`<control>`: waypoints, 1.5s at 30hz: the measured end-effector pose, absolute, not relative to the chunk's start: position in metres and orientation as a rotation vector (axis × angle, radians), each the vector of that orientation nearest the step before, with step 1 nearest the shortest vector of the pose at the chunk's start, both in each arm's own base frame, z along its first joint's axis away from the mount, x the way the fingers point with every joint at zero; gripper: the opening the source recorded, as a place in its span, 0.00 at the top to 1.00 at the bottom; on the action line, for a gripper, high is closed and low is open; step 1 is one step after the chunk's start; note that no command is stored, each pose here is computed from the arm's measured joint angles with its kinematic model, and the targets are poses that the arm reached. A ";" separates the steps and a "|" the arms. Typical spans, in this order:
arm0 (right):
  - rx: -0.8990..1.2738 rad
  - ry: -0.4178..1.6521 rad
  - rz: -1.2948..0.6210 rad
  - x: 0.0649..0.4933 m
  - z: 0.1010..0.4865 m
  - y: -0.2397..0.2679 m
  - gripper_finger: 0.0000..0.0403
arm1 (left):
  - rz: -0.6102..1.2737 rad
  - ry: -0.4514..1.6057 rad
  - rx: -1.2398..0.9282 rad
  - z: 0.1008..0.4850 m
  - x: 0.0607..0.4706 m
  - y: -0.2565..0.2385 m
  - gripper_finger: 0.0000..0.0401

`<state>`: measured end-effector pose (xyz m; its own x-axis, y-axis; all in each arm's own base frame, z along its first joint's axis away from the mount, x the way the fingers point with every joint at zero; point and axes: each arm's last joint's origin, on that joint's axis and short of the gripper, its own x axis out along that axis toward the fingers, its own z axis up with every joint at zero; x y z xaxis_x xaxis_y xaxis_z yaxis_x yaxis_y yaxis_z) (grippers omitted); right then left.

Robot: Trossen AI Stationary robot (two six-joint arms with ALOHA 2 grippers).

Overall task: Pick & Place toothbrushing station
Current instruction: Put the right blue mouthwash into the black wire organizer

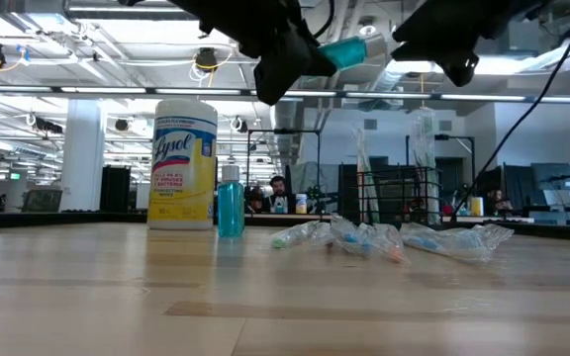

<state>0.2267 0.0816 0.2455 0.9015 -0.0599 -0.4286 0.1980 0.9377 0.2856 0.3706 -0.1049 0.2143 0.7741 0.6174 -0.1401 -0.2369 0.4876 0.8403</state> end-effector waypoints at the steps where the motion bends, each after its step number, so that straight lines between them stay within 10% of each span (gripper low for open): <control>1: 0.318 0.431 -0.129 0.225 0.247 0.082 0.74 | 0.544 0.458 0.911 0.214 0.370 -0.105 0.86; 28: 0.029 0.212 0.024 0.207 0.278 0.108 0.88 | -0.072 0.344 0.045 0.236 0.311 -0.056 0.85; 45: -0.142 0.167 0.009 0.254 0.276 0.116 0.87 | -0.158 0.303 -0.007 0.235 0.308 -0.054 0.85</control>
